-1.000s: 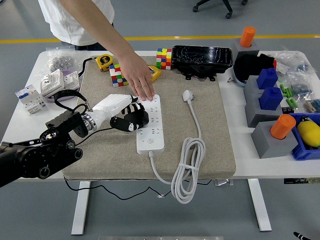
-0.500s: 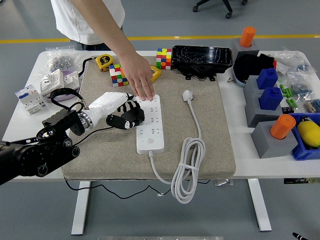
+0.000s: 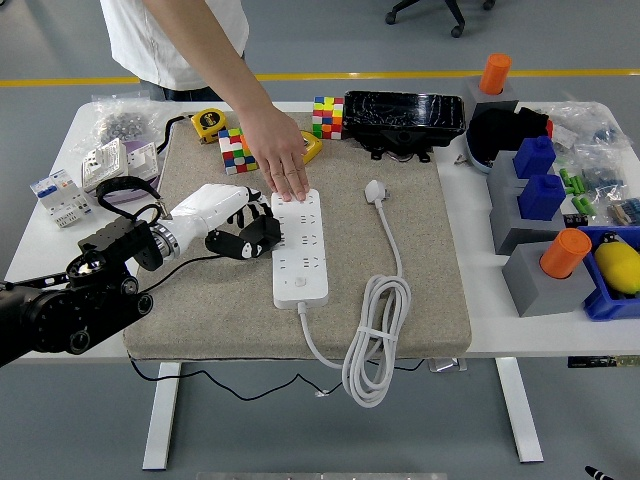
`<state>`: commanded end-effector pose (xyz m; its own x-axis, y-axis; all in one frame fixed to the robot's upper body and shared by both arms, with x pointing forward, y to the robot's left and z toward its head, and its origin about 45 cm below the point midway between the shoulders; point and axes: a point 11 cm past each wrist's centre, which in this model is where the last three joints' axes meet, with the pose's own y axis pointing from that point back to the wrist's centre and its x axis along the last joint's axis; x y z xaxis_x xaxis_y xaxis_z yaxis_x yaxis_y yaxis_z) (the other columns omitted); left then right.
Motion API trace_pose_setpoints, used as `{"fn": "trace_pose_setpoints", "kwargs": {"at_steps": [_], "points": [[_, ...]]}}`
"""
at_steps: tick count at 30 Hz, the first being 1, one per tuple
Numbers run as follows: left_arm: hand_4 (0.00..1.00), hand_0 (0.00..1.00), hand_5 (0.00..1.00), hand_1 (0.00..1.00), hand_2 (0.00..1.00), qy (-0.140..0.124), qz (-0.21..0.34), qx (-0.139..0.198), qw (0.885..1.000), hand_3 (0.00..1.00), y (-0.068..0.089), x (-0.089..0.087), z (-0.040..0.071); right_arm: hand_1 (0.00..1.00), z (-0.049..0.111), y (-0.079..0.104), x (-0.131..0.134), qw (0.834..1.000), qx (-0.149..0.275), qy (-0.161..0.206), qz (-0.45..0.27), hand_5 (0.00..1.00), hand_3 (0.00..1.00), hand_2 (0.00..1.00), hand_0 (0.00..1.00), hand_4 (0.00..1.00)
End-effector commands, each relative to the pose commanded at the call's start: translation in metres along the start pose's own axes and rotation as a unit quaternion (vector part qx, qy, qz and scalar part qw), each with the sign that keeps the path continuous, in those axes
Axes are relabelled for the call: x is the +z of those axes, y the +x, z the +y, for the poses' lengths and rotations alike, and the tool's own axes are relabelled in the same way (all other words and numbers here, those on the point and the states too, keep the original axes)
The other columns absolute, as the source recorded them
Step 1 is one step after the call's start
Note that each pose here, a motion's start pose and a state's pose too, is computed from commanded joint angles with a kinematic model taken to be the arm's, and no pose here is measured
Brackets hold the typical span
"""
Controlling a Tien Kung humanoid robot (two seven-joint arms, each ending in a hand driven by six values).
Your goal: Put the plug near the board,insert it into the board,press the button,pull the plug out
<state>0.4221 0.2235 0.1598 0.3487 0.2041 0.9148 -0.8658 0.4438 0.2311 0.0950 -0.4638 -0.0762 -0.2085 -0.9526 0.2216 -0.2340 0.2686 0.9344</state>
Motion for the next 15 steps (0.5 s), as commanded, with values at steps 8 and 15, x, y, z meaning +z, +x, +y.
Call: {"fn": "trace_pose_setpoints", "kwargs": {"at_steps": [8,15], "points": [[0.723,0.356,0.002,0.433,0.486,-0.001,-0.003,-0.006,1.0,0.552,0.0004,-0.0001,0.0003,0.685,0.0,-0.0001,-0.0003,1.0,0.0,0.001,-0.002,0.525,0.594,0.692,0.678,0.93],[0.723,0.356,0.002,0.434,0.485,0.002,-0.005,-0.013,1.0,0.552,-0.0022,-0.0012,0.0008,0.686,-0.0001,-0.0004,0.0004,1.0,0.0,0.0,-0.001,0.525,0.595,0.692,0.676,0.93]]}}
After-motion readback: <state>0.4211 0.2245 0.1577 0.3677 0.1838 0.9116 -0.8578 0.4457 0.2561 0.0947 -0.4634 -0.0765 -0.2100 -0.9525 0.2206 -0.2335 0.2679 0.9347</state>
